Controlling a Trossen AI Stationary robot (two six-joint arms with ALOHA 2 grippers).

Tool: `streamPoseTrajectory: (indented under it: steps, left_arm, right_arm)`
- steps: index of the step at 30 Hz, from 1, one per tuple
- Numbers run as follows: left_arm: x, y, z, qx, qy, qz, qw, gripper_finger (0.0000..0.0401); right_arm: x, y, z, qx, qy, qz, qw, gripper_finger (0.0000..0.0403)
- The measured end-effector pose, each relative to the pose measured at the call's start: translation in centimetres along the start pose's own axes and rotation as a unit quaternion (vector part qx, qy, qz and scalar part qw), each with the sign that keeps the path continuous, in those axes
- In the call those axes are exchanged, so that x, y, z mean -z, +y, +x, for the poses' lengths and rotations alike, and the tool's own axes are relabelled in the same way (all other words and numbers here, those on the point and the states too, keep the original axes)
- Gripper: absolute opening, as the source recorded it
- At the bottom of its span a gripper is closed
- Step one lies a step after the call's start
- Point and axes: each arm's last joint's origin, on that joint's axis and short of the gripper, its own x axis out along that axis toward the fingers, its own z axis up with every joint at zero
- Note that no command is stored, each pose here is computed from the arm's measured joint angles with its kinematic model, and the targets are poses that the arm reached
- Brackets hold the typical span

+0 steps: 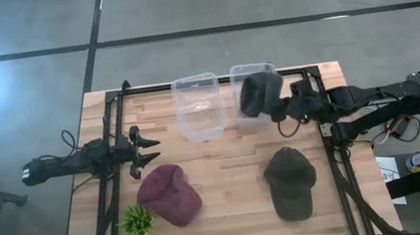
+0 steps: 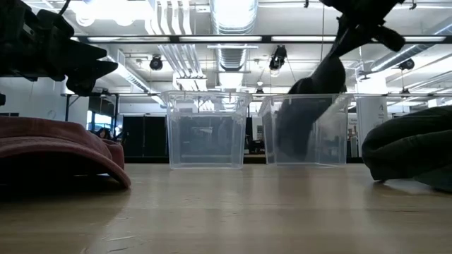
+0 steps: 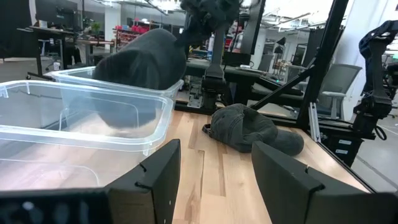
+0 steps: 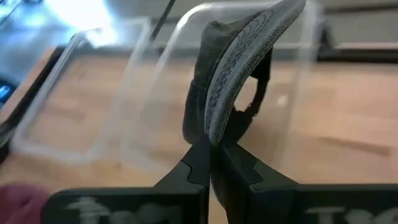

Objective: Pick & Place hat
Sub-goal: Put the left black cap into the right transparent bin

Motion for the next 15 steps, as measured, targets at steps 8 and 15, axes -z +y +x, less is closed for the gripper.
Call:
streamPoseTrajectory:
  steps: [8, 15]
  left_arm:
    - [0.0, 0.0, 0.0, 0.000, 0.000, 0.000, 1.000, 0.0193]
    - [0.0, 0.0, 0.0, 0.000, 0.000, 0.000, 1.000, 0.0193]
  right_arm:
    - [-2.6, -1.4, 2.3, 0.021, 0.037, 0.019, 0.999, 0.0013]
    - [-3.6, -2.5, 4.3, -0.017, 0.073, 0.056, 0.996, 0.0015]
